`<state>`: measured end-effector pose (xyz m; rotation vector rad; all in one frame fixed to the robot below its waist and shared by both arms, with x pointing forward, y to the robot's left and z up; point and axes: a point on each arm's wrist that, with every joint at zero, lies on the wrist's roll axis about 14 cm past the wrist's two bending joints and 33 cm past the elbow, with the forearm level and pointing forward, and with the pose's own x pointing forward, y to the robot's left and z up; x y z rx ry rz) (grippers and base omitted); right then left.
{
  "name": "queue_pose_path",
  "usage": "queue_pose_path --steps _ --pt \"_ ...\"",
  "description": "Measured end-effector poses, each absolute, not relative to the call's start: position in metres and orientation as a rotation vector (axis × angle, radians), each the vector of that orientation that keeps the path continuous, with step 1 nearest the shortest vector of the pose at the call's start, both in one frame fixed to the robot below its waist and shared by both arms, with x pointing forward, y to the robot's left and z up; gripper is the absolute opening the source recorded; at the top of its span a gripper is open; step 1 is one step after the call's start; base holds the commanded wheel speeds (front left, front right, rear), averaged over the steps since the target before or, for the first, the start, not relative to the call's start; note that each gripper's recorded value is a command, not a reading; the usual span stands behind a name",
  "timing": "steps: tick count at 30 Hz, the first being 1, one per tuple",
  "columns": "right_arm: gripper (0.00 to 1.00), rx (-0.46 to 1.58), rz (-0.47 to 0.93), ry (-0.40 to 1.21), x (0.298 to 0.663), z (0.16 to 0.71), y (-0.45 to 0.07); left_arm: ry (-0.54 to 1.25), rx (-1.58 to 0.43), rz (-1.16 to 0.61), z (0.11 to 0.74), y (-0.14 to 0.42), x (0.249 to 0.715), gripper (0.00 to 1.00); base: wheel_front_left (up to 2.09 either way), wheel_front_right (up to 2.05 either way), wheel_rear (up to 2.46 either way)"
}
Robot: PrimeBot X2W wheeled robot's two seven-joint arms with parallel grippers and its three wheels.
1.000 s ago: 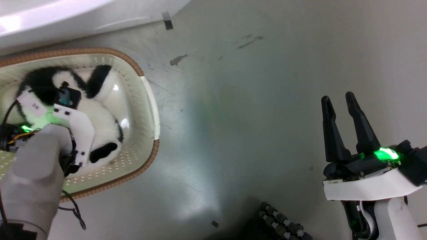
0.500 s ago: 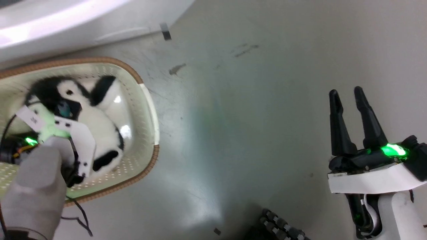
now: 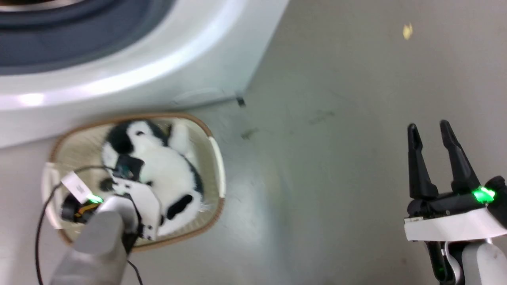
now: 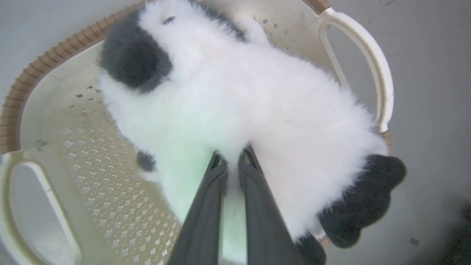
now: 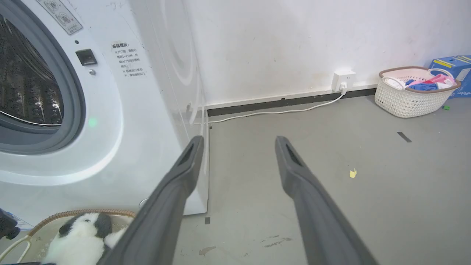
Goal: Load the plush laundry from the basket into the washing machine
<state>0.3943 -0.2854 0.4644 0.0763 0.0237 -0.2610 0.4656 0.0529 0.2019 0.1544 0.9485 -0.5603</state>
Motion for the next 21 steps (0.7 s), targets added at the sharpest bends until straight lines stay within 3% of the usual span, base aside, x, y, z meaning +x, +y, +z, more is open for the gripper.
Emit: queue_pose_path --steps 15,21 --pt "1.0 0.092 -0.145 -0.133 0.374 0.52 -0.248 0.54 0.081 -0.462 0.333 0.081 0.448 0.0 0.0 0.0 0.0" --pt "1.0 0.104 -0.11 -0.17 0.368 0.532 -0.237 0.296 0.026 -0.436 0.403 0.08 0.452 0.0 0.0 0.0 0.0"
